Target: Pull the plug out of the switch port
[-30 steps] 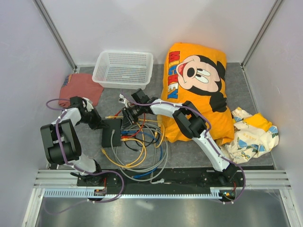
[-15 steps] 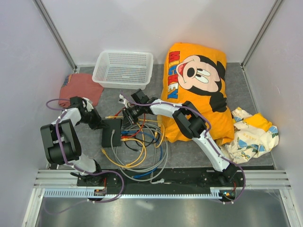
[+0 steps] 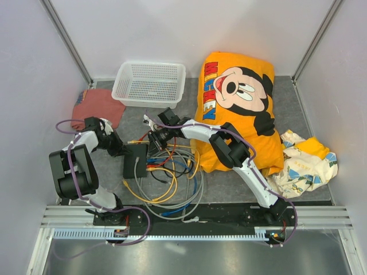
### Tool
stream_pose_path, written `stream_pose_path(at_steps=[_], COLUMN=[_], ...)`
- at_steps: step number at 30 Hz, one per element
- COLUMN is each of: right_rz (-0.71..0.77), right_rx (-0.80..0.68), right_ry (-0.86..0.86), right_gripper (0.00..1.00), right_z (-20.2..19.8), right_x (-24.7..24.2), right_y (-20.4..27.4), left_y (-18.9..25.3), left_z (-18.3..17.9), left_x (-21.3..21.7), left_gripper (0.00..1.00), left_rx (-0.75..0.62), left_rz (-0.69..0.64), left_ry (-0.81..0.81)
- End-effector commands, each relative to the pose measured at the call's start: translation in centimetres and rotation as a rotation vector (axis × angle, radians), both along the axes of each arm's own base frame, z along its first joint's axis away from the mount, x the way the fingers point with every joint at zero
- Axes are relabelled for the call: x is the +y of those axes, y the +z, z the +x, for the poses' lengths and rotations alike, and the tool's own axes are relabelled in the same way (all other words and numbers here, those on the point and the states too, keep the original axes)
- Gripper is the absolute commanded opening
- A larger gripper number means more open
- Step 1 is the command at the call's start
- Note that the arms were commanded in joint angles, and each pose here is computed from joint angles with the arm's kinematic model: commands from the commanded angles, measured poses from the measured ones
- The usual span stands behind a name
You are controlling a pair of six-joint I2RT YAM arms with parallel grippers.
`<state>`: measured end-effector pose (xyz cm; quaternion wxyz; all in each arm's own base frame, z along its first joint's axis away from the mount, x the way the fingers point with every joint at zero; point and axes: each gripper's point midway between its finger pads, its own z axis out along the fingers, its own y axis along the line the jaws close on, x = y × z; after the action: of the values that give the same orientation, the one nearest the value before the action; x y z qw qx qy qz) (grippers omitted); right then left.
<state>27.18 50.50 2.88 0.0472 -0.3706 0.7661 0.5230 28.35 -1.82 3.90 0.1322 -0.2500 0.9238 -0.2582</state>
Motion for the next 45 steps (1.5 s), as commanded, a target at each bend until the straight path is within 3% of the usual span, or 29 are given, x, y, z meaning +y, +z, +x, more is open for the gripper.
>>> stream_pose_path(at_steps=[1,14,22,27,30,33,34,38,40,45], right_rz=[-0.128,-0.166,-0.096,-0.104,-0.131,-0.135,-0.153,-0.278,-0.332,-0.288], right_rx=[-0.075,-0.074,-0.144,-0.066,-0.026,-0.080,-0.173,-0.313,-0.332,-0.259], right_ry=[0.003,0.023,-0.034,0.008,-0.010,-0.045,-0.071,-0.132,-0.160,-0.112], right_gripper=[0.00,0.00,0.00,0.00,0.00,0.00,0.00,0.00,0.00,0.00], right_z=[-0.5,-1.4,2.3,-0.3,-0.2,2.0,4.0,6.4,6.8,5.2], right_x=[-0.9,-2.2,0.2,-1.0,-2.4,-2.3,-2.1,-3.4,-4.7,-4.7], right_y=[-3.4,-4.3,-2.0,-2.6,-3.5,-3.1,-2.9,-3.3,-3.7,-3.8], left_y=[-0.5,-0.5,-0.5,-0.7,-1.2,-1.5,-1.5,-1.8,-1.9,-1.4], left_z=[0.1,0.5,0.5,0.2,-0.1,-0.6,-0.7,-1.2,-1.0,-0.6], left_x=[0.7,0.6,0.6,0.6,0.7,0.4,0.2,0.1,-0.1,-0.6], left_gripper=[0.02,0.02,0.02,0.02,0.02,0.02,0.02,0.01,0.02,0.02], left_rx=[-0.012,-0.014,-0.015,-0.004,0.011,0.022,0.019,0.024,0.022,0.007], left_rz=[0.045,0.033,0.037,0.052,0.128,0.176,0.181,0.194,0.183,0.153], left_ry=[0.012,0.013,0.011,0.007,-0.028,-0.059,-0.066,-0.067,-0.061,-0.061])
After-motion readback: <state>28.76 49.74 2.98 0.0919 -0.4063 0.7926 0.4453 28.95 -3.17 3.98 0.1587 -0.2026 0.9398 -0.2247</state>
